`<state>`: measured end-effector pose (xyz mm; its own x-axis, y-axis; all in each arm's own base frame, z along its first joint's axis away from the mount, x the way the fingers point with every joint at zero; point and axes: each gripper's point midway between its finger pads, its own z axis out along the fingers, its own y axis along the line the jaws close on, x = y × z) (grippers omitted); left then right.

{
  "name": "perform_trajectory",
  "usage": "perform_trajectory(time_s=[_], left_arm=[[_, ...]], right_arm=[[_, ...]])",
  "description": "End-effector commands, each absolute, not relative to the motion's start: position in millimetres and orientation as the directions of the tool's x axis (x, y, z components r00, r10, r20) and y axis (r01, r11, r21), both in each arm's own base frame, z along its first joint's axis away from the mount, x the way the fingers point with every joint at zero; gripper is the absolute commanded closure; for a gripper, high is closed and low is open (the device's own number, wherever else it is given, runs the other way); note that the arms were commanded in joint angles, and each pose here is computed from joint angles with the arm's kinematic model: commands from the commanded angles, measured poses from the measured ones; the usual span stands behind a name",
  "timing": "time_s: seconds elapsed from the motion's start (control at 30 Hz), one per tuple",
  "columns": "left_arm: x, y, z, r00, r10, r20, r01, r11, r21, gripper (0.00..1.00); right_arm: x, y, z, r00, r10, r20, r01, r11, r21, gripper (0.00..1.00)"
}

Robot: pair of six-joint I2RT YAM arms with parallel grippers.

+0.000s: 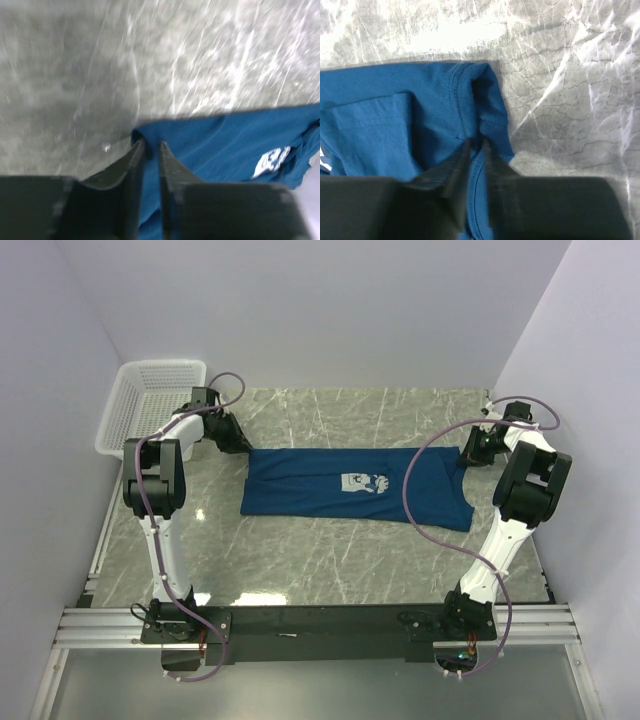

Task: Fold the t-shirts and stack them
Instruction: Fold the tshirt

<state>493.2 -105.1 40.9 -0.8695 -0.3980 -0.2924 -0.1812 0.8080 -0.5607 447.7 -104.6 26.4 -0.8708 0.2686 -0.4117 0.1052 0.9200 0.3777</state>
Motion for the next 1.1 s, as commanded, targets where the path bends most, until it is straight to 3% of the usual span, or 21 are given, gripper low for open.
perform_trajectory(time_s=[0.0, 0.1, 0.2, 0.33, 0.4, 0.47, 0.57, 0.6, 0.63, 0.67, 0.73, 0.87, 1.07], left_arm=[[515.6, -103.1, 81.2, -0.804, -0.422, -0.419, -0.105, 0.794, -0.598, 0.76], [524.2, -103.4, 124.6, -0.738, -0.425, -0.525, -0.031, 0.798, -0.602, 0.67], [523.2, -115.6, 164.1, -0.694, -0.370, -0.618, 0.082, 0.812, -0.578, 0.64], [512.0, -149.0, 199.8, -0.578, -0.155, -0.801, 0.298, 0.873, -0.385, 0.57], [492.7, -187.1, 202.6, -0.508, -0.022, -0.861, 0.418, 0.868, -0.268, 0.47], [482.9, -220.2, 200.9, -0.390, 0.130, -0.912, 0.553, 0.825, -0.119, 0.40], [473.5, -238.8, 160.0, -0.451, 0.213, -0.867, 0.626, 0.767, -0.137, 0.38], [478.4, -242.3, 166.3, -0.457, 0.214, -0.863, 0.631, 0.762, -0.145, 0.39], [475.5, -244.1, 160.3, -0.488, 0.220, -0.845, 0.633, 0.756, -0.168, 0.40], [477.7, -246.3, 161.6, -0.483, 0.217, -0.849, 0.638, 0.751, -0.171, 0.41], [478.7, -246.6, 165.4, -0.463, 0.204, -0.863, 0.634, 0.756, -0.161, 0.42], [483.2, -246.7, 178.1, -0.462, 0.147, -0.874, 0.600, 0.778, -0.187, 0.43], [465.4, -219.3, 175.8, -0.488, 0.116, -0.865, 0.500, 0.850, -0.168, 0.45]], right_arm=[[458.5, -116.8, 51.7, -0.837, 0.235, -0.494, 0.069, 0.941, 0.331, 0.72], [456.9, -120.8, 67.2, -0.820, 0.205, -0.535, 0.048, 0.955, 0.292, 0.63], [448.7, -117.4, 80.9, -0.811, 0.154, -0.564, 0.001, 0.965, 0.261, 0.56], [427.1, -95.3, 109.7, -0.780, -0.020, -0.626, -0.186, 0.962, 0.202, 0.47], [403.7, -72.9, 110.1, -0.785, -0.084, -0.614, -0.280, 0.932, 0.232, 0.44], [382.2, -36.5, 123.6, -0.709, -0.218, -0.671, -0.484, 0.842, 0.238, 0.40], [312.8, 27.9, 124.6, -0.521, -0.445, -0.728, -0.793, 0.569, 0.219, 0.26], [286.5, 40.9, 119.3, -0.472, -0.496, -0.729, -0.846, 0.487, 0.216, 0.09], [275.7, 54.0, 125.6, -0.269, -0.591, -0.761, -0.932, 0.359, 0.051, 0.09], [249.1, 60.9, 100.7, -0.263, -0.615, -0.744, -0.944, 0.323, 0.067, 0.09], [252.0, 67.7, 96.9, -0.116, -0.678, -0.726, -0.955, 0.278, -0.107, 0.08], [240.0, 96.7, 62.7, 0.002, -0.789, -0.614, -0.969, 0.150, -0.196, 0.18], [289.3, 107.2, 54.4, 0.016, -0.866, -0.500, -0.896, 0.210, -0.391, 0.32]])
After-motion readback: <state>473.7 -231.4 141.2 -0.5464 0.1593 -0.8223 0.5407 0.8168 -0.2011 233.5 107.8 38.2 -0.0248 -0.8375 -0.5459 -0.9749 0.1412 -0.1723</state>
